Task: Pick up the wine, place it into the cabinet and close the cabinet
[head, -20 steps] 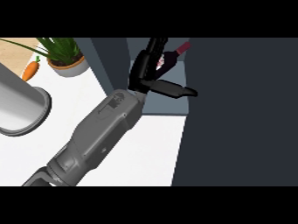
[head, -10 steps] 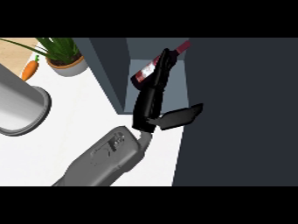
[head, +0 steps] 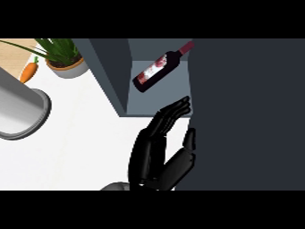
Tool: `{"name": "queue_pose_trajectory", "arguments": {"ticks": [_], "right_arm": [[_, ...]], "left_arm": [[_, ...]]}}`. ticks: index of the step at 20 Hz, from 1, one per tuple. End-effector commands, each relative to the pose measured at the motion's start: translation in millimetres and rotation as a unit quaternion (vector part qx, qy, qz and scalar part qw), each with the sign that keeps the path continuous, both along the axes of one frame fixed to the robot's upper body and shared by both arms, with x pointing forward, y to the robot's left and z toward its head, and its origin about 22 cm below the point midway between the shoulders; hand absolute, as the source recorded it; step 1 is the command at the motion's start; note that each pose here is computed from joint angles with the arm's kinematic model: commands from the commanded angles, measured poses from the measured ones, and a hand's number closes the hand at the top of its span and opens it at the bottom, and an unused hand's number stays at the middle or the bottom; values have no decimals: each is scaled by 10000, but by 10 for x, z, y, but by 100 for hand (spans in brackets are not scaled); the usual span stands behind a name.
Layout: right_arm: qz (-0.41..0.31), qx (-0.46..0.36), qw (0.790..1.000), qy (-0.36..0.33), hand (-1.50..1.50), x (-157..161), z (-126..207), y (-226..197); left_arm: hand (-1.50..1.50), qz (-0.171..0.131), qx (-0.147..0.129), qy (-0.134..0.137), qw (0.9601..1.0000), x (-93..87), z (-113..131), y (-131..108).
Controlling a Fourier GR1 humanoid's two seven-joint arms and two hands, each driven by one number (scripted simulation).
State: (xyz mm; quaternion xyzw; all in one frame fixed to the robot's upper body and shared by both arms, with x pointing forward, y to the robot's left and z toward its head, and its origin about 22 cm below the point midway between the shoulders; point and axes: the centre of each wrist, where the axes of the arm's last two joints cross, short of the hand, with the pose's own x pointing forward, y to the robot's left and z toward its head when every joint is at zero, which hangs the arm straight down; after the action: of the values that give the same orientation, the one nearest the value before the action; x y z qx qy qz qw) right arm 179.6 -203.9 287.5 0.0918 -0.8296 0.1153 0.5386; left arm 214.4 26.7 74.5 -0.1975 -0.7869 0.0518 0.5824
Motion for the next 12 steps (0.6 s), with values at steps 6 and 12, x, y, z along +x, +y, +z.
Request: {"name": "queue_pose_trajectory", "arguments": {"ticks": [6, 12], "right_arm": [[62, -60, 9999, -95, -150, -55, 66, 79], [987, -636, 9930, -88, 150, -278, -39, 124]], "left_arm": [[150, -562, -192, 52, 9982, -797, -147, 410], [150, -684, -93, -113, 9976, -774, -7, 914]]}}
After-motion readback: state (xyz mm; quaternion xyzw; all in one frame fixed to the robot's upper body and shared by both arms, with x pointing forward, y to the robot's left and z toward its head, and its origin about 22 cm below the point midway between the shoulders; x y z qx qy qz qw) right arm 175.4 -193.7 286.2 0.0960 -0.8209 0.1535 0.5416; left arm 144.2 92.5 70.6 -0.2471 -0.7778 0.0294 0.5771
